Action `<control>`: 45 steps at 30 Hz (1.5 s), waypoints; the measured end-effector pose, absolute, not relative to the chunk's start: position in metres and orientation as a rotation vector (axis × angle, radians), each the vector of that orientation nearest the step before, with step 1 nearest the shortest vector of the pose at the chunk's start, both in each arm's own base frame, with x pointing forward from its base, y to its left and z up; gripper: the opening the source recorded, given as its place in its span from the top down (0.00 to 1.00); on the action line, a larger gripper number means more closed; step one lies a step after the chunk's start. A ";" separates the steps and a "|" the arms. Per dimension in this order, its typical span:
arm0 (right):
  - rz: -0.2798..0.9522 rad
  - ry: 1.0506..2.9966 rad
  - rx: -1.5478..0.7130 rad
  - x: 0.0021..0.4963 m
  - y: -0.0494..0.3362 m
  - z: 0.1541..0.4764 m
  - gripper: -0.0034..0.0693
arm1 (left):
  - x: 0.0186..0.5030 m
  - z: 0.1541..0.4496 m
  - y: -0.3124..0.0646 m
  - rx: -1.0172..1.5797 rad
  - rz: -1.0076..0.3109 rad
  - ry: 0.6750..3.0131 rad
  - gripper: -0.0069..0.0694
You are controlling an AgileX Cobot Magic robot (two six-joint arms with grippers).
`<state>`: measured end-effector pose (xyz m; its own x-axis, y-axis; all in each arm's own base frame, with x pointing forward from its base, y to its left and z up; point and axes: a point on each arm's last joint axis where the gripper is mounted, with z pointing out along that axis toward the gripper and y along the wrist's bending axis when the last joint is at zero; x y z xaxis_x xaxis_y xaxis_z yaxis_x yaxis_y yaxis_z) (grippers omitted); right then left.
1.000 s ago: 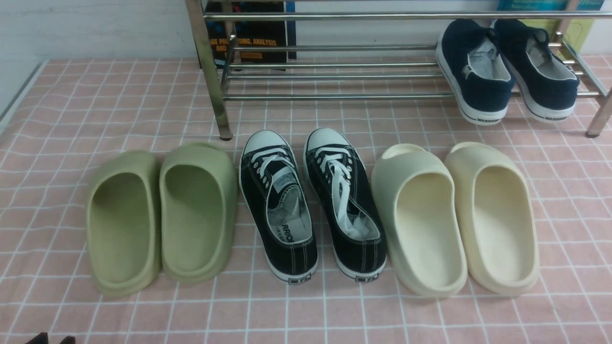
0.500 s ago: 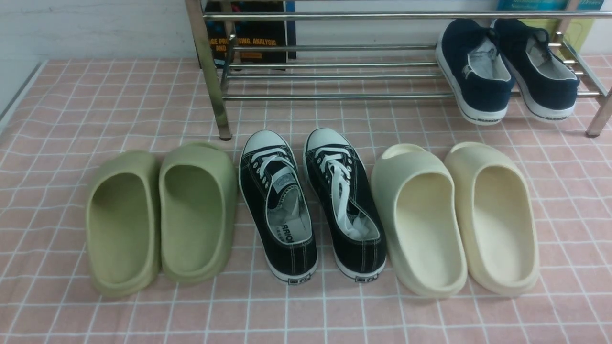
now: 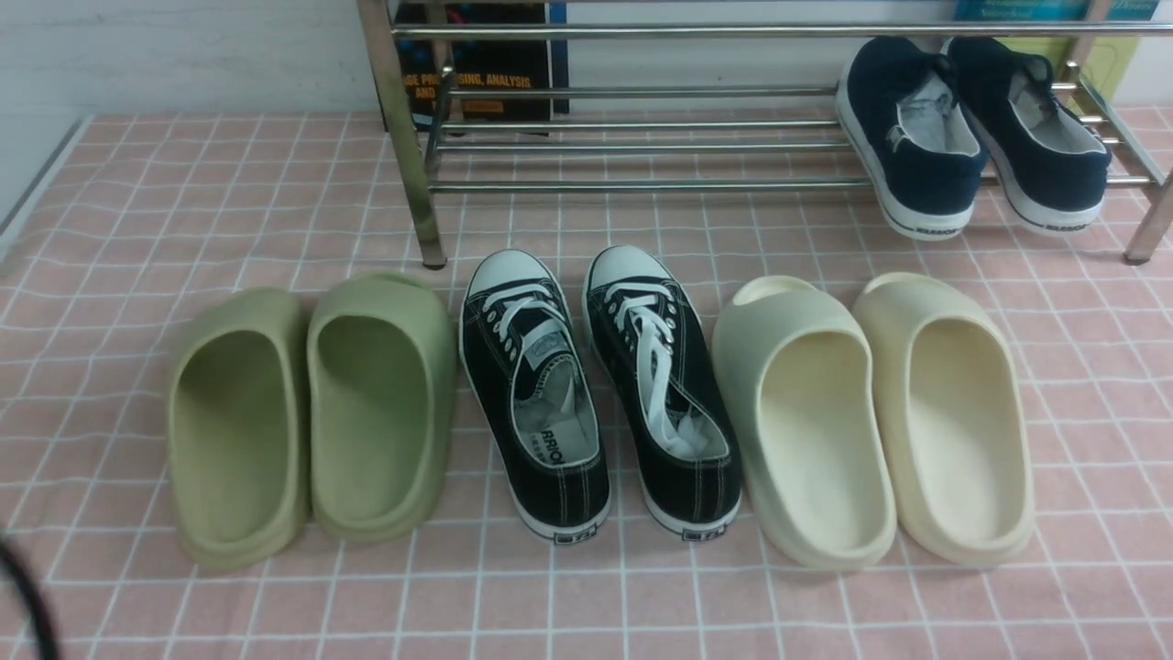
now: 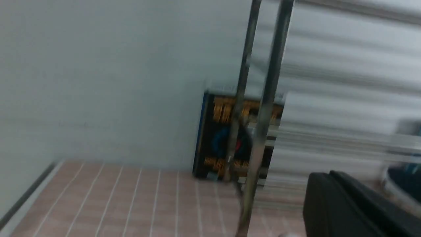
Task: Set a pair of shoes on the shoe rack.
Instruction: Use the left arm to grab the shoe closest to it
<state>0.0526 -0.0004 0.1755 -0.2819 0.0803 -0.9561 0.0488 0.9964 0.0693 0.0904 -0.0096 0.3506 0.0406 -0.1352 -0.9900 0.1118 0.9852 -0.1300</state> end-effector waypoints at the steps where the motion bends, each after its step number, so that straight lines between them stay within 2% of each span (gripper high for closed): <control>1: 0.031 1.857 0.094 0.053 0.000 0.176 0.67 | 0.103 0.347 -0.011 -0.019 -0.180 1.590 0.91; 6: 0.031 1.857 0.094 0.053 0.000 0.176 0.67 | 0.168 0.308 -0.020 -0.150 -0.246 2.009 0.91; 8: 0.031 1.857 0.094 0.053 0.000 0.176 0.67 | 0.186 0.303 -0.029 -0.153 -0.265 2.200 0.91; 9: 0.031 1.857 0.094 0.053 0.000 0.176 0.67 | 0.188 0.304 -0.030 -0.147 -0.269 2.202 0.91; 11: 0.031 1.857 0.094 0.053 0.000 0.176 0.66 | 0.206 0.304 -0.050 -0.020 -0.282 2.389 0.91; 14: 0.031 1.857 0.094 0.053 0.000 0.176 0.65 | 0.223 0.304 -0.083 0.197 -0.304 2.457 0.89; 15: 0.031 1.857 0.094 0.053 0.000 0.176 0.65 | 0.225 0.303 -0.084 0.197 -0.302 2.463 0.89; 16: 0.031 1.857 0.094 0.053 0.000 0.176 0.65 | 0.235 0.297 -0.108 0.310 -0.308 2.465 0.87; 18: 0.031 1.857 0.094 0.053 0.000 0.176 0.65 | 0.240 0.293 -0.123 0.361 -0.308 2.460 0.85; 20: 0.031 1.857 0.094 0.053 0.000 0.176 0.64 | 0.255 0.277 -0.152 0.398 -0.294 2.485 0.76; 23: 0.031 1.857 0.094 0.053 0.000 0.176 0.64 | 0.271 0.262 -0.174 0.401 -0.249 2.506 0.59; 24: 0.031 1.857 0.094 0.053 0.000 0.176 0.64 | 0.272 0.261 -0.174 0.407 -0.241 2.506 0.58; 25: 0.031 1.857 0.094 0.053 0.000 0.176 0.64 | 0.283 0.252 -0.184 0.384 -0.209 2.513 0.43; 28: 0.031 1.857 0.094 0.053 0.000 0.176 0.64 | 0.301 0.236 -0.191 0.344 -0.135 2.524 0.25; 31: 0.031 1.857 0.094 0.053 0.000 0.176 0.64 | 0.316 0.215 -0.196 0.289 -0.064 2.548 0.17; 34: 0.031 1.857 0.094 0.053 0.000 0.176 0.63 | 0.323 0.196 -0.199 0.259 -0.022 2.581 0.20; 36: 0.031 1.857 0.094 0.053 0.000 0.176 0.63 | 0.324 0.190 -0.199 0.251 -0.013 2.594 0.25; 37: 0.031 1.857 0.094 0.053 0.000 0.176 0.63 | 0.325 0.185 -0.199 0.243 -0.002 2.608 0.36; 40: 0.031 1.857 0.094 0.053 0.000 0.176 0.63 | 0.326 0.188 -0.200 0.221 0.003 2.610 0.61; 41: 0.031 1.857 0.094 0.053 0.000 0.176 0.63 | 0.326 0.189 -0.200 0.220 0.002 2.608 0.63; 42: 0.031 1.857 0.094 0.053 0.000 0.176 0.63 | 0.327 0.194 -0.199 0.210 0.013 2.608 0.75; 44: 0.031 1.857 0.094 0.053 0.000 0.176 0.63 | 0.328 0.206 -0.199 0.200 0.027 2.592 0.86; 45: 0.031 1.857 0.094 0.053 0.000 0.176 0.63 | 0.329 0.214 -0.197 0.194 0.037 2.581 0.88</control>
<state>0.0526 -0.0004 0.1755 -0.2819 0.0811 -0.9560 0.0488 0.9963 0.0701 0.3291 -0.1974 0.2136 -0.8403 0.1457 -0.5222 0.1307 0.9892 0.0658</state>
